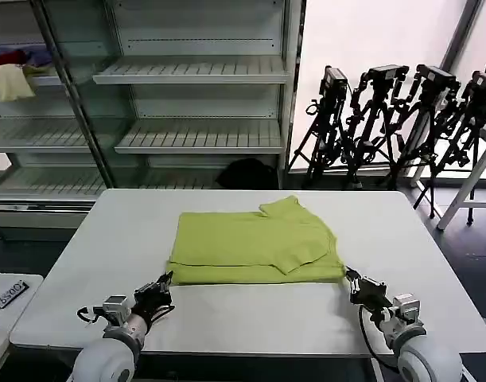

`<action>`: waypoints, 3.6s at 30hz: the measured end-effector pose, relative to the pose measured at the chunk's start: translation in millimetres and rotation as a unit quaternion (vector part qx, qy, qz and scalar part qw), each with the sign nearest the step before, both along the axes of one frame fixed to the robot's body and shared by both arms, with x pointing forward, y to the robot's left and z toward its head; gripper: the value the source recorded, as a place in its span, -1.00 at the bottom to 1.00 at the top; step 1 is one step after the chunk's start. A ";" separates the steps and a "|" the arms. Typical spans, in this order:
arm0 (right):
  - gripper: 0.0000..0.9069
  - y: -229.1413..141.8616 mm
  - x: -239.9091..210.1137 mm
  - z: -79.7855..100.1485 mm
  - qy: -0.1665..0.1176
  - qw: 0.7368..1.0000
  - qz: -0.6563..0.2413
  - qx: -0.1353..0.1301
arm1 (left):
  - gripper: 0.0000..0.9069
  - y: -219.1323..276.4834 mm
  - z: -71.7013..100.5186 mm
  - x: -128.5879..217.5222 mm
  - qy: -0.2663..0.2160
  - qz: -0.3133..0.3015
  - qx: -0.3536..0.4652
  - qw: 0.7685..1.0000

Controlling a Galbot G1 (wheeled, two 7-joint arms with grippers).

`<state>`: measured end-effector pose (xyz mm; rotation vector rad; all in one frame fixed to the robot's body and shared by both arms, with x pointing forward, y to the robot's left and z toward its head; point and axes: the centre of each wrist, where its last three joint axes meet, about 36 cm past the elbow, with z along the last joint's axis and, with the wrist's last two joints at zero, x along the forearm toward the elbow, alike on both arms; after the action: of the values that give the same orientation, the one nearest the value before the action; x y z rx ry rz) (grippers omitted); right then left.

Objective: Fold and organize the clothes.

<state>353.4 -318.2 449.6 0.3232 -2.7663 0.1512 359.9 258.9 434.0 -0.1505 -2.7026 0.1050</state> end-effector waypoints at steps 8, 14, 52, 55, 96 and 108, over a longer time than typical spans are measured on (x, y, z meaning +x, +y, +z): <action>-1.00 3.0 -27.4 22.0 0.009 1.000 0.014 -0.009 | -1.00 -0.5 16.8 -22.0 -0.003 0.005 0.029 1.000; -1.00 9.5 -50.5 29.4 0.021 0.999 0.025 -0.014 | -1.00 -7.7 27.8 -47.3 -0.008 0.016 0.044 0.999; 1.00 25.6 -127.7 20.0 0.100 0.994 0.041 -0.020 | 1.00 -23.6 19.6 -146.3 0.045 0.055 0.111 0.991; 1.00 25.1 -127.6 20.7 0.101 0.994 0.040 -0.020 | 1.00 -23.9 22.3 -144.3 0.039 0.056 0.113 0.991; 1.00 43.6 140.0 59.8 -0.008 0.999 0.021 0.029 | 1.00 8.2 69.4 -3.8 -0.046 -0.038 0.045 0.997; 1.00 97.3 221.0 41.9 0.031 0.998 0.052 0.027 | 1.00 36.4 53.7 49.4 -0.006 -0.031 0.055 0.998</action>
<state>574.4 -220.9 491.5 0.4774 -2.6977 0.0909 409.3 295.3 487.8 -0.2028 -2.7042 -0.0639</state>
